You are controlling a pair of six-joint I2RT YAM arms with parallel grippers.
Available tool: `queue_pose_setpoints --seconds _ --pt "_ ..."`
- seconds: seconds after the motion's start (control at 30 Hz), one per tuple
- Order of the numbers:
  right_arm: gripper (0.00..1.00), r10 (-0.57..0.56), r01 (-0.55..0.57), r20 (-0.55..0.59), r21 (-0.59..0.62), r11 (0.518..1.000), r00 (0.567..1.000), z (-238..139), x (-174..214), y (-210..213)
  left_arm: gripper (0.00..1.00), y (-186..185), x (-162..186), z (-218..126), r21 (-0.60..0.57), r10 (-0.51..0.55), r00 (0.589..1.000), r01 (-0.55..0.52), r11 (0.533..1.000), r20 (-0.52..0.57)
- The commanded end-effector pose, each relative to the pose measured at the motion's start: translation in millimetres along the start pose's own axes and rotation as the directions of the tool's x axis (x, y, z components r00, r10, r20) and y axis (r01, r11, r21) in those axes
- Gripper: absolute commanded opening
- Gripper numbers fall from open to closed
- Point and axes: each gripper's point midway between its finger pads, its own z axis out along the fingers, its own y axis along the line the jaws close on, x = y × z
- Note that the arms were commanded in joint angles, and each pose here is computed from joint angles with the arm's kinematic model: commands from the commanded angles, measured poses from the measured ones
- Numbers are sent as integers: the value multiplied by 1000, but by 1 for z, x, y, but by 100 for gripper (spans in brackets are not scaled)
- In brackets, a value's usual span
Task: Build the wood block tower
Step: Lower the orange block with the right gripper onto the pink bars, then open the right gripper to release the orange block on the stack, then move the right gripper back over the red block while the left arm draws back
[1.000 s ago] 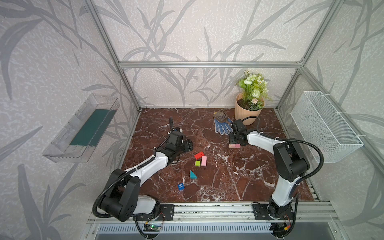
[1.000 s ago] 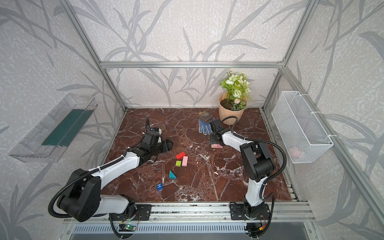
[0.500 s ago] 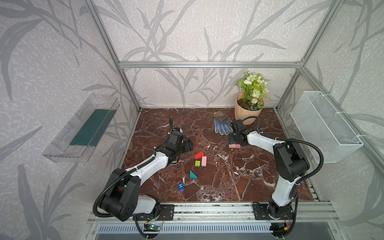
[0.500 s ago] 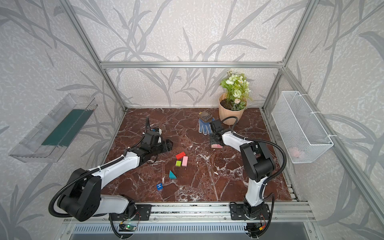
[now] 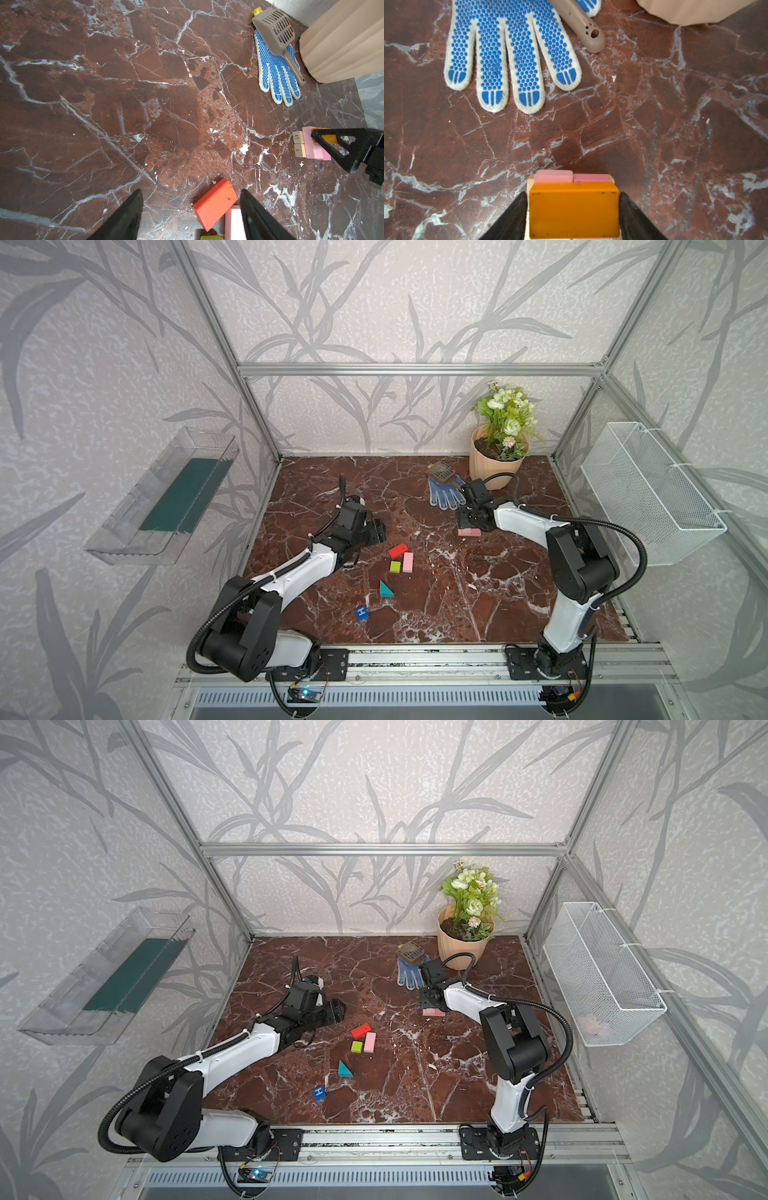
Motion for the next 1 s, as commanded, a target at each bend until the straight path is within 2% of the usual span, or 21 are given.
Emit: queue_pose_setpoints --seconds 0.0,0.43,0.63,0.77,0.97 --pt "66 -12 12 8 -3 1000 1000 -6 -2 1 75 -7 -7 0 11 10 1000 -10 1000 11" --pt "66 -12 12 12 3 1000 1000 -6 -2 0 75 -7 -7 0 8 9 1000 -9 1000 9" --pt "74 -4 4 22 10 1000 1000 -11 -5 -2 75 -7 -7 0 9 10 1000 -10 1000 8" --pt "80 25 -26 68 13 1000 997 -36 -9 -8 75 -5 -9 -2 0 10 1000 -10 1000 18" --pt "86 26 -13 220 -58 998 975 -111 -13 1 75 -2 -12 -10 -14 8 999 -7 1000 50"
